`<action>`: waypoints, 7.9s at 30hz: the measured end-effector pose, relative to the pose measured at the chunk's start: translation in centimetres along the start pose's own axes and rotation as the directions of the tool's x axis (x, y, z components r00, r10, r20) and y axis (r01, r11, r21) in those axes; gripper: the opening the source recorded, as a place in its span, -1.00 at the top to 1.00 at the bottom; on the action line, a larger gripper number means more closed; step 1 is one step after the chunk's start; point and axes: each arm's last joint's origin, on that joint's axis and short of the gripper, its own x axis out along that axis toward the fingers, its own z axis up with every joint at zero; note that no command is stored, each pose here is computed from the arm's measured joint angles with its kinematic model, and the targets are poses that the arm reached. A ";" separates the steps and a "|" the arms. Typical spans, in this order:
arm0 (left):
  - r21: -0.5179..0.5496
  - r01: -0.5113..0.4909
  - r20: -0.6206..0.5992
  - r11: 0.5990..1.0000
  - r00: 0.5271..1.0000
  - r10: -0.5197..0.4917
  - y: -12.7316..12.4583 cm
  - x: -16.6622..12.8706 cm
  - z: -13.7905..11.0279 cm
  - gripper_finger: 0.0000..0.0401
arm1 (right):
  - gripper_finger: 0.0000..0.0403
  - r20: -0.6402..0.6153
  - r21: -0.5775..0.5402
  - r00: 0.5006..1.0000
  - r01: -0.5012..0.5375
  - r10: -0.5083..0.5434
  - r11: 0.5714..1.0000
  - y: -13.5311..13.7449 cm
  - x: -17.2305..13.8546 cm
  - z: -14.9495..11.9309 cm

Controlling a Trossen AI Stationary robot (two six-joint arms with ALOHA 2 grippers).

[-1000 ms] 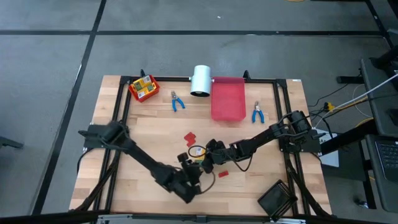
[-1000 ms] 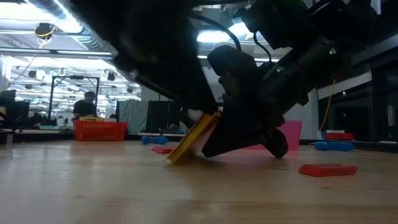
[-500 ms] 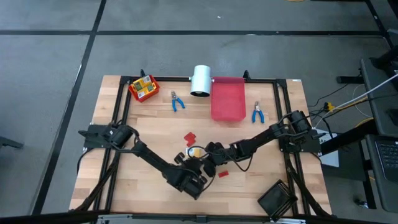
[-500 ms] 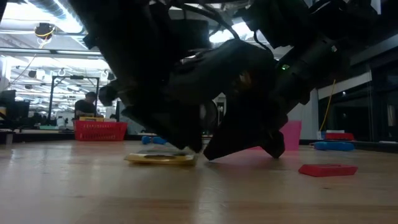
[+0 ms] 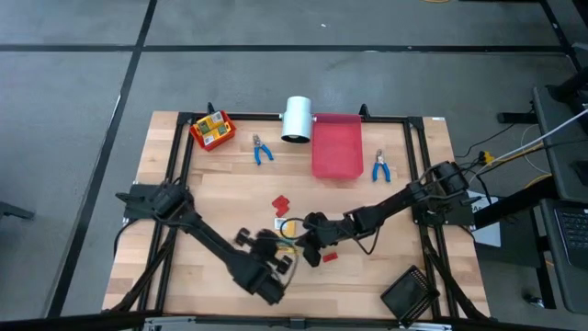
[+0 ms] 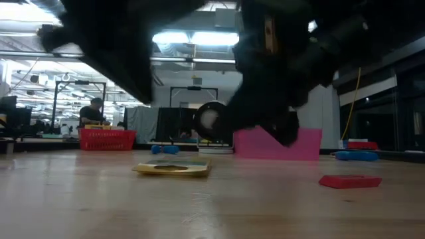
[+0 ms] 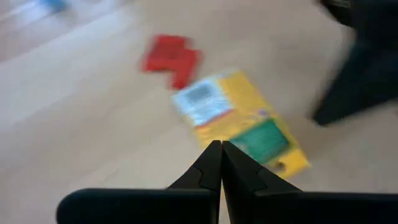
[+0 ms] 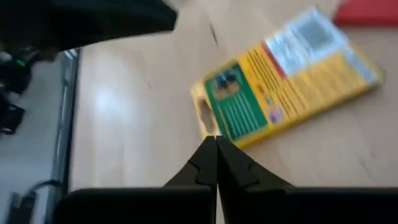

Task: Pick & Place School Supplies
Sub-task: Put the yellow crayon box into the red bin

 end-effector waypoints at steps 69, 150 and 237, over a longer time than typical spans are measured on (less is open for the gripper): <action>-0.644 0.505 0.095 0.574 0.798 -0.596 11.6 5.0 0.3 0.24 | 0.97 -0.089 -0.059 0.996 -0.026 0.021 0.998 -1.3 1.6 -1.3; -0.627 0.554 0.042 0.549 0.727 -0.685 10.7 4.2 0.6 0.24 | 0.97 -0.013 -0.076 0.998 0.063 -0.065 0.995 -3.1 0.9 -4.0; 0.507 0.051 -0.396 0.860 0.900 0.181 33.2 11.0 29.8 0.87 | 0.97 0.246 0.141 0.968 0.016 -0.050 0.990 1.6 -2.0 -5.4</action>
